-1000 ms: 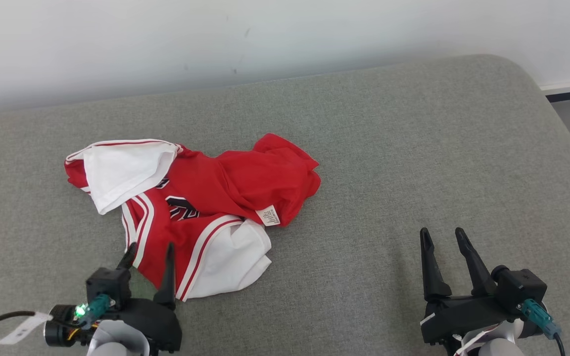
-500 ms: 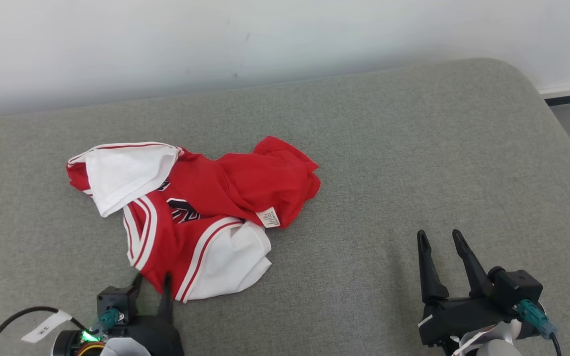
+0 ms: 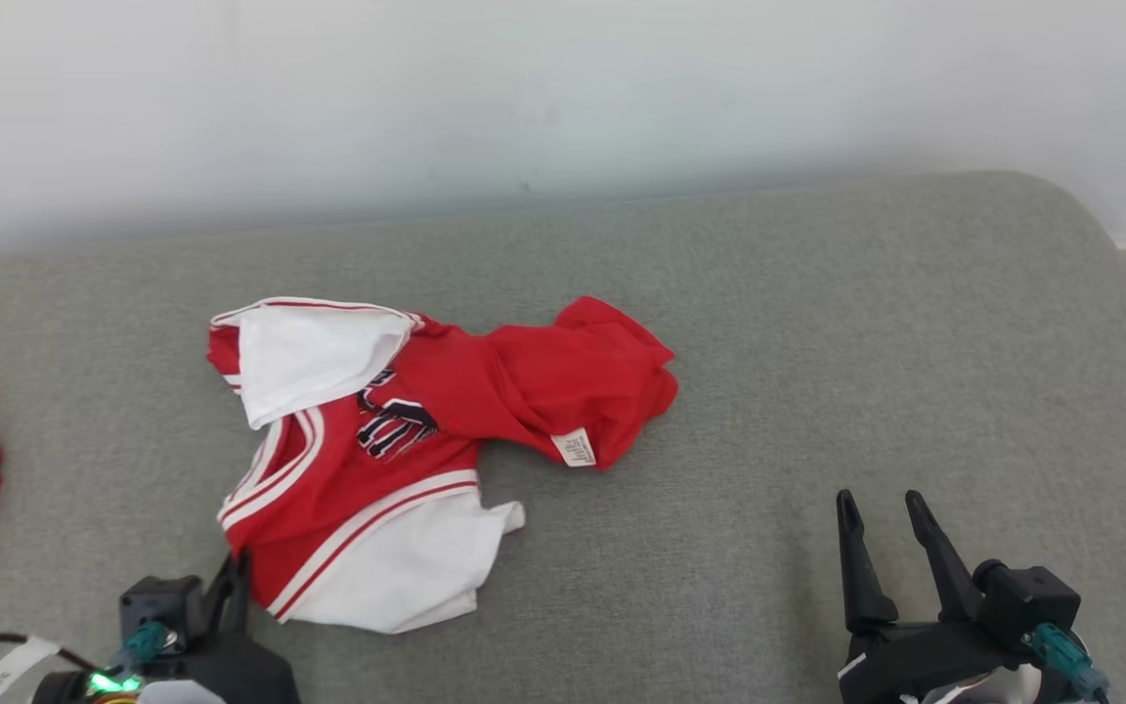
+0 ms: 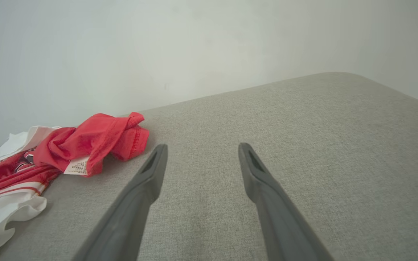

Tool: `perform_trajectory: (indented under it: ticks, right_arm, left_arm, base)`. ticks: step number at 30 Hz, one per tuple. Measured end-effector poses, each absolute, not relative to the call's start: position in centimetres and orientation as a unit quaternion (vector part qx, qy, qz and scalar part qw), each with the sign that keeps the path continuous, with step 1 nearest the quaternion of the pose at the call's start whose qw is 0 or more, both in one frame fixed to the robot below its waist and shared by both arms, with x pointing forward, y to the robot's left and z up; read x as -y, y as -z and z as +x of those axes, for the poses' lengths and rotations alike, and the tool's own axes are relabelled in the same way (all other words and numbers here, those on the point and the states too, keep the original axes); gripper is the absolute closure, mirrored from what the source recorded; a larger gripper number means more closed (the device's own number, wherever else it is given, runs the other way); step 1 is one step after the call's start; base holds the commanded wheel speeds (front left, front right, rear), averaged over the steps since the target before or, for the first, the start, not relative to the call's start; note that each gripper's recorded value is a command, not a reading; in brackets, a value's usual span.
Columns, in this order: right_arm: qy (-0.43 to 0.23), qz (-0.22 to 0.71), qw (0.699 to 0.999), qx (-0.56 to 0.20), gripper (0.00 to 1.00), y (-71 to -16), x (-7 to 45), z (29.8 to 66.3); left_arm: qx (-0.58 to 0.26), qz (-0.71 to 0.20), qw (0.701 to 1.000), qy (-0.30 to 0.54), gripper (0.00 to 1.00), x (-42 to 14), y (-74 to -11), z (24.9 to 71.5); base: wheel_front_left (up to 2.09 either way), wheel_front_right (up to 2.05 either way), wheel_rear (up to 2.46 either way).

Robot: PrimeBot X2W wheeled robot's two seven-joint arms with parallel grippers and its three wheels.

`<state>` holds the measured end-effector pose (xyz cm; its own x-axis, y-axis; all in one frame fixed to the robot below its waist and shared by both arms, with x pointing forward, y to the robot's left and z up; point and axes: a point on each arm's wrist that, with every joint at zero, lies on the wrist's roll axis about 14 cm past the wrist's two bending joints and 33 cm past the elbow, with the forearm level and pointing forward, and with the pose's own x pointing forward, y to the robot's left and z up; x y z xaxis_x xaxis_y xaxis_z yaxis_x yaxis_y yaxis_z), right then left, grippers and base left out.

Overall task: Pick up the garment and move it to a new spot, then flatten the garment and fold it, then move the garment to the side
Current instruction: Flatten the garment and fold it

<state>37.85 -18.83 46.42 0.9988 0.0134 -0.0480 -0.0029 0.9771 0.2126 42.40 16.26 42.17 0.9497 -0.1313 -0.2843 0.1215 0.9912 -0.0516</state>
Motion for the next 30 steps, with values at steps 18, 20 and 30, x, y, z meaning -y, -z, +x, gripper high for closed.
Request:
perform_trajectory:
  ticks: [18, 20, 30]
  right_arm:
    - [-0.037, 0.105, 0.994, -0.022, 0.00, -46.8, 16.7, 38.1]
    - [-0.041, 0.105, 0.993, -0.023, 0.00, -46.8, 16.4, 38.1]
    - [-0.091, 0.102, 0.990, -0.044, 0.00, -46.0, 13.0, 38.9]
  left_arm:
    - [-0.090, -0.026, 0.995, 0.013, 0.00, -18.9, -47.3, 38.8]
    - [-0.061, -0.029, 0.998, 0.013, 0.00, -18.5, -48.5, 38.8]
    - [0.015, -0.027, 0.999, -0.025, 0.00, -19.5, -50.8, 38.1]
  base:
    - [0.00, 0.00, 0.00]
    - [0.00, 0.00, 0.00]
    - [0.00, 0.00, 0.00]
